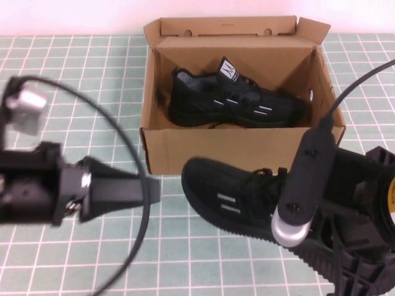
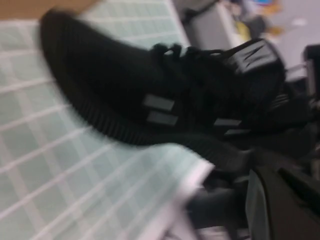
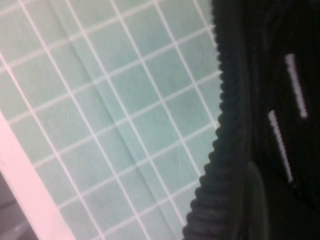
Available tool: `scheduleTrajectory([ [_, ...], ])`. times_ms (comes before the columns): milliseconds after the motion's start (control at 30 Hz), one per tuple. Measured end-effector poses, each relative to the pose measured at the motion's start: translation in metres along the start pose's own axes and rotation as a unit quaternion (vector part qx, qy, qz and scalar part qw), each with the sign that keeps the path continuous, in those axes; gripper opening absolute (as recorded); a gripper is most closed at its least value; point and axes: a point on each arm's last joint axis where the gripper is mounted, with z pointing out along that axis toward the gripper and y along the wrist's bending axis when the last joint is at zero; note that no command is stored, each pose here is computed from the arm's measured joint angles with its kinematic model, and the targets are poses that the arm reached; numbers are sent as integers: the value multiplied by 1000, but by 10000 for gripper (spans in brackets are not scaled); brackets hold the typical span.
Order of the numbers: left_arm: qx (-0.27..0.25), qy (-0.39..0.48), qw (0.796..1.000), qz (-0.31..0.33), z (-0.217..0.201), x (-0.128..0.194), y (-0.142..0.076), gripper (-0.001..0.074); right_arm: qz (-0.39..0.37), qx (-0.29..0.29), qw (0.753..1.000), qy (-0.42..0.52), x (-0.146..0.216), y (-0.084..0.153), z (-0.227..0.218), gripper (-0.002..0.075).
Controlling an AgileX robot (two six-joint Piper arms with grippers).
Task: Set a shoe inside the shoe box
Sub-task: Hand over the shoe
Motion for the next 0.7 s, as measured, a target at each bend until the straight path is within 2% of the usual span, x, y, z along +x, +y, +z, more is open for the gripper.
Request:
scheduleTrajectory([
  [133, 43, 6, 997, -60, 20, -18, 23, -4, -2, 1, 1000, 14, 3, 0, -1, 0],
  [300, 43, 22, 993, -111, 37, -26, 50, -4, -3, 7, 1000, 3, 6, -1, -8, 0],
  [500, 42, 32, 991, -125, 44, -28, 60, 9, -5, 24, 1000, -2, 9, -4, -13, 0],
  [567, 42, 30, 991, -125, 45, -28, 61, 70, -4, 25, 1000, -2, 9, -4, -13, 0],
  [600, 39, 27, 991, -126, 45, -29, 61, 126, -4, 25, 1000, -4, 9, -4, -13, 0],
  [667, 31, 18, 991, -127, 45, -30, 63, 275, -4, 26, 1000, -9, 8, -4, -13, 0],
  [700, 25, 13, 991, -132, 45, -31, 64, 379, -4, 26, 1000, -13, 7, -4, -13, 0],
])
